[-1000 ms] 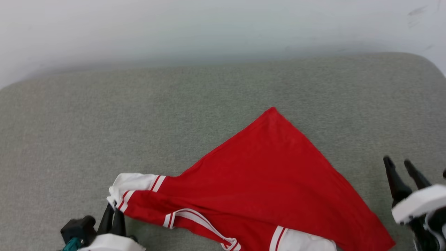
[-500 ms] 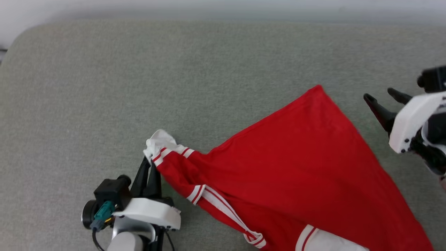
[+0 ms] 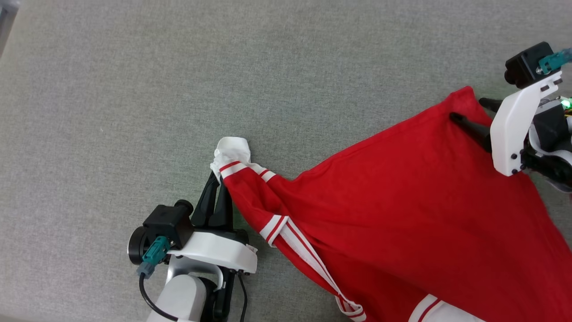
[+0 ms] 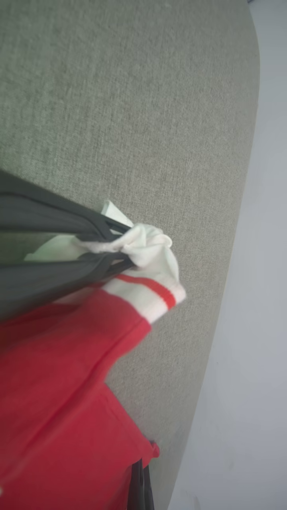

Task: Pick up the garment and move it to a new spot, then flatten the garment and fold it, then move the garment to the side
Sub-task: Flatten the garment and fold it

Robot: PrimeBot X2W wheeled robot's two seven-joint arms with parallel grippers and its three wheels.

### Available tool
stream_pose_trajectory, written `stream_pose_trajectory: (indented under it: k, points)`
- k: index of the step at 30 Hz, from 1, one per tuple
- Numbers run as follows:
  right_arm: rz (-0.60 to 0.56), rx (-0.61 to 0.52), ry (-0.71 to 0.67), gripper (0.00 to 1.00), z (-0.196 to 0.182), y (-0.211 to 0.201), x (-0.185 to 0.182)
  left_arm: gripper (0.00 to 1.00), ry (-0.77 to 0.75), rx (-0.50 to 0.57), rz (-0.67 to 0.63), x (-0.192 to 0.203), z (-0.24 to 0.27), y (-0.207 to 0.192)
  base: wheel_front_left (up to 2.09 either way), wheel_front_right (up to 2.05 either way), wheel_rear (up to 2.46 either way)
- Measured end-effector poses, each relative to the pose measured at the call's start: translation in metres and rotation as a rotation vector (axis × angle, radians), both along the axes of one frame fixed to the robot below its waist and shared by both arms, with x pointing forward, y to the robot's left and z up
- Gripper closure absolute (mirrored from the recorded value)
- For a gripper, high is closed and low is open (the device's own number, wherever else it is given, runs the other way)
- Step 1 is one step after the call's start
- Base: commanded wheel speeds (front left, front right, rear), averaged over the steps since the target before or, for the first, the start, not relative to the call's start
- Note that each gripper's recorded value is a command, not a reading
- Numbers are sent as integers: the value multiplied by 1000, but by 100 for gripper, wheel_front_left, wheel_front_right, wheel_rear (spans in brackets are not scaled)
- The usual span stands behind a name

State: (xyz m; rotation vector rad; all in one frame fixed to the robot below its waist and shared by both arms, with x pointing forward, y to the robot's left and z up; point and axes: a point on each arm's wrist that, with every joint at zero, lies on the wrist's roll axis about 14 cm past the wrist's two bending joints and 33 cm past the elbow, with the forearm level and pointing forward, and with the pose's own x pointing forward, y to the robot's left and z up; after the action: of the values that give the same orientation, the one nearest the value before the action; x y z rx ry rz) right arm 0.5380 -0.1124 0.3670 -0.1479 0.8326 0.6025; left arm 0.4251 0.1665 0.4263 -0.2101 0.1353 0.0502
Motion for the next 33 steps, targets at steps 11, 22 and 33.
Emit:
stream_pose_trajectory:
  k: [11,22,33]
  points:
    - [-5,11,176,100,-17,3,-10,100,9,-31,31,0,-2,3,0,0,0]
    - [-121,103,-87,100,39,-23,2,100,-45,-3,23,3,16,11,0,0,0]
    - [-352,139,-315,100,92,-88,-9,100,-161,47,-128,70,73,-12,0,0,0]
